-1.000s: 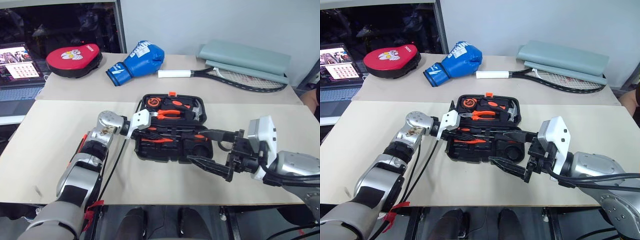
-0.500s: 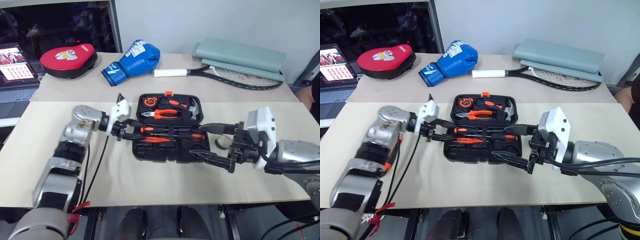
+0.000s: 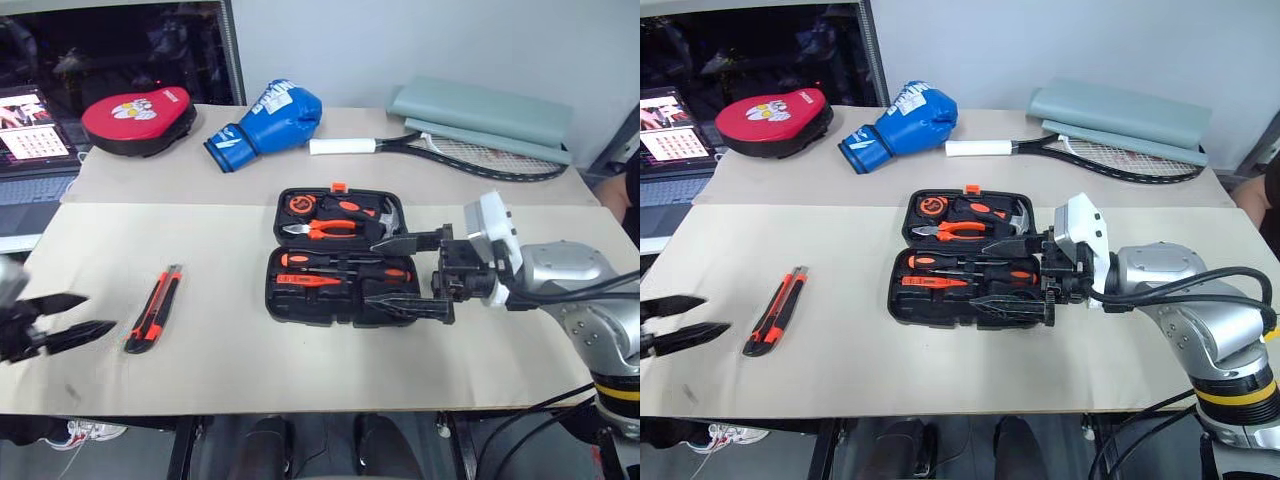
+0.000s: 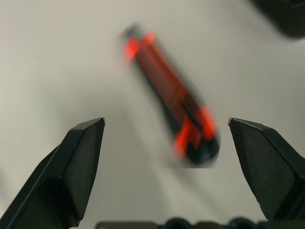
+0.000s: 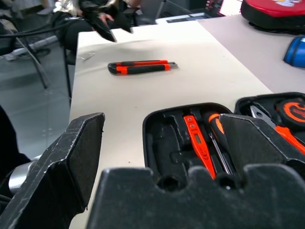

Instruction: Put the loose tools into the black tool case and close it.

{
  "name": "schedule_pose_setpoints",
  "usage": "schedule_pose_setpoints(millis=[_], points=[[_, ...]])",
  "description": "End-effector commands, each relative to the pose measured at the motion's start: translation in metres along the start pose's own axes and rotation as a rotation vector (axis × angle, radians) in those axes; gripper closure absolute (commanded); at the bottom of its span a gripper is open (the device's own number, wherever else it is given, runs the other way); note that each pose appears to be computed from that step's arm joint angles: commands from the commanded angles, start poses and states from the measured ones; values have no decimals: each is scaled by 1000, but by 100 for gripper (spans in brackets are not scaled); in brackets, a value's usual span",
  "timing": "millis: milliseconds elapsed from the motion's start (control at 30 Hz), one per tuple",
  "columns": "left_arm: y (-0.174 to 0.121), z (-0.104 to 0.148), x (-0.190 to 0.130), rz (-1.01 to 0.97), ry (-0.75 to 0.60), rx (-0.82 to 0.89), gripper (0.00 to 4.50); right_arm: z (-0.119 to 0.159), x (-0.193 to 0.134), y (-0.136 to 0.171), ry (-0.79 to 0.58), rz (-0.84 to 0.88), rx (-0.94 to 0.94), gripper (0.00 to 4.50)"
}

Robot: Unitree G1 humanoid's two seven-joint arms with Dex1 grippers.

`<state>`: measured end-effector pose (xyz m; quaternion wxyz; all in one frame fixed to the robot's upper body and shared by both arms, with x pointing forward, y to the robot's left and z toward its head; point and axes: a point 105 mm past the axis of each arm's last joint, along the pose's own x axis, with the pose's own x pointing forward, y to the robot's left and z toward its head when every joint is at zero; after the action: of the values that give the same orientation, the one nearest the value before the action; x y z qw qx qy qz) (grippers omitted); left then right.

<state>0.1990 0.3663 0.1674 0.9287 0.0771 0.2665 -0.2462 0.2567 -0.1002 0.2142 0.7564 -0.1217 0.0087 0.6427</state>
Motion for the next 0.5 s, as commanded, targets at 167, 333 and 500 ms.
schedule_pose_setpoints(millis=[167,333,500], points=[[-29,25,22,-53,139,55,4,11,5,1,-20,44,-76,0],[-20,30,54,81,306,-53,4,10,11,6,-33,45,-74,0],[-20,32,74,97,393,-124,4,8,14,11,-45,26,-62,0]])
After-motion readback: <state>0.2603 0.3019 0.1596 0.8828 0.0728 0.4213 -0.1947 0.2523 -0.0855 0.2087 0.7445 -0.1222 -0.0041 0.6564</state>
